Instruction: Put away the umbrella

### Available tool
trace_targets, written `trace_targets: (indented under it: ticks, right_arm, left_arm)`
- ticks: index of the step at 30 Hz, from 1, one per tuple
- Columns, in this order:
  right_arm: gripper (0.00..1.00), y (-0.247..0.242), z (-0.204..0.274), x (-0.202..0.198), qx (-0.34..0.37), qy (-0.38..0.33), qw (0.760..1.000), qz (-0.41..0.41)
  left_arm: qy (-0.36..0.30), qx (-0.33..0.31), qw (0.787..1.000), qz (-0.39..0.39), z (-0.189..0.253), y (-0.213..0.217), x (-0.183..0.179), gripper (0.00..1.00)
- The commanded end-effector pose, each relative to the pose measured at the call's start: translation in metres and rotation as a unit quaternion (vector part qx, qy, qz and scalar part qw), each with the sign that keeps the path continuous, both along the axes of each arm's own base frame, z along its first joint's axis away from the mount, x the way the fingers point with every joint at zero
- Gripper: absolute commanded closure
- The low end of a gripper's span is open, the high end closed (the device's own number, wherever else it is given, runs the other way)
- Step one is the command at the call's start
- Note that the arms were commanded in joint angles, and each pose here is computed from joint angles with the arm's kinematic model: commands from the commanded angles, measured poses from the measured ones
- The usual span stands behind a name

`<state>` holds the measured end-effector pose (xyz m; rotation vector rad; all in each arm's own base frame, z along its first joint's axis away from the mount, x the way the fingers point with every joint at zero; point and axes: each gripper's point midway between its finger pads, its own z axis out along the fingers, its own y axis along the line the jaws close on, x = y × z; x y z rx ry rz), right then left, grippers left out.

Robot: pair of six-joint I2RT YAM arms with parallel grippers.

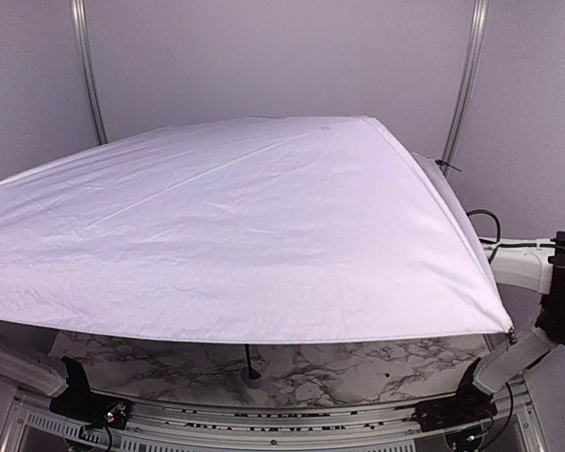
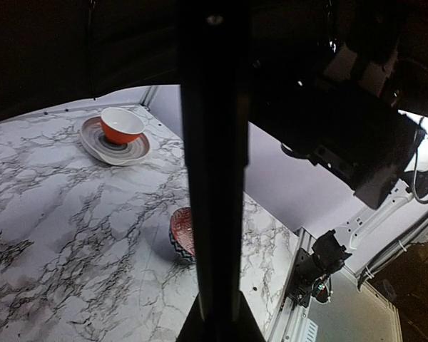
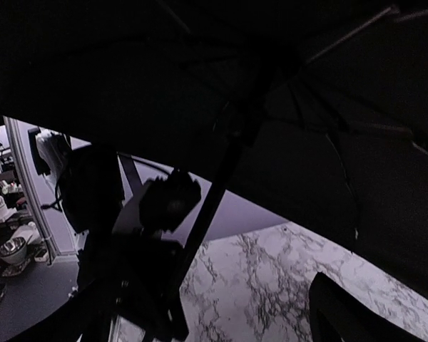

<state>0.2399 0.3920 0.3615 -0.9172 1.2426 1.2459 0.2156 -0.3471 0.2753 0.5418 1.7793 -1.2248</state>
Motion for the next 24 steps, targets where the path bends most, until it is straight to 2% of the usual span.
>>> trace_targets:
  ticks: [1,6,9,11,14,15,16,21,24]
  right_arm:
    - [0.07,0.016,0.029,-0.007,0.032,-0.005,0.998,0.047]
    - [0.03,0.027,0.028,0.001,0.033,0.013,0.998,0.052]
    - [0.06,0.032,0.023,0.004,0.028,0.015,0.998,0.054]
    - [0.16,0.033,0.019,0.005,0.024,0.018,0.998,0.053]
    - [0.43,0.033,0.015,0.006,0.02,0.022,0.998,0.053]
    - [0.47,0.032,0.015,0.005,0.022,0.022,0.998,0.053]
    - [0.47,0.032,0.016,0.003,0.027,0.022,0.998,0.056]
    - [0.38,0.041,0.011,-0.014,0.028,0.036,0.995,0.091]
    - [0.41,0.041,0.01,-0.017,0.036,0.044,0.993,0.102]
  left_arm:
    - [-0.069,-0.052,0.995,-0.042,0.051,-0.016,-0.015,1.0]
    - [-0.077,-0.043,0.993,-0.083,0.049,-0.036,-0.03,1.0]
    - [-0.071,-0.044,0.992,-0.098,0.049,-0.044,-0.034,1.0]
    - [-0.071,-0.045,0.991,-0.108,0.05,-0.048,-0.038,1.0]
    - [-0.072,-0.044,0.99,-0.114,0.05,-0.05,-0.041,1.0]
    - [-0.074,-0.043,0.99,-0.113,0.049,-0.05,-0.041,1.0]
    - [-0.074,-0.042,0.99,-0.112,0.048,-0.05,-0.04,1.0]
    - [-0.068,-0.038,0.99,-0.116,0.044,-0.054,-0.04,1.0]
    - [-0.067,-0.038,0.991,-0.112,0.044,-0.055,-0.038,1.0]
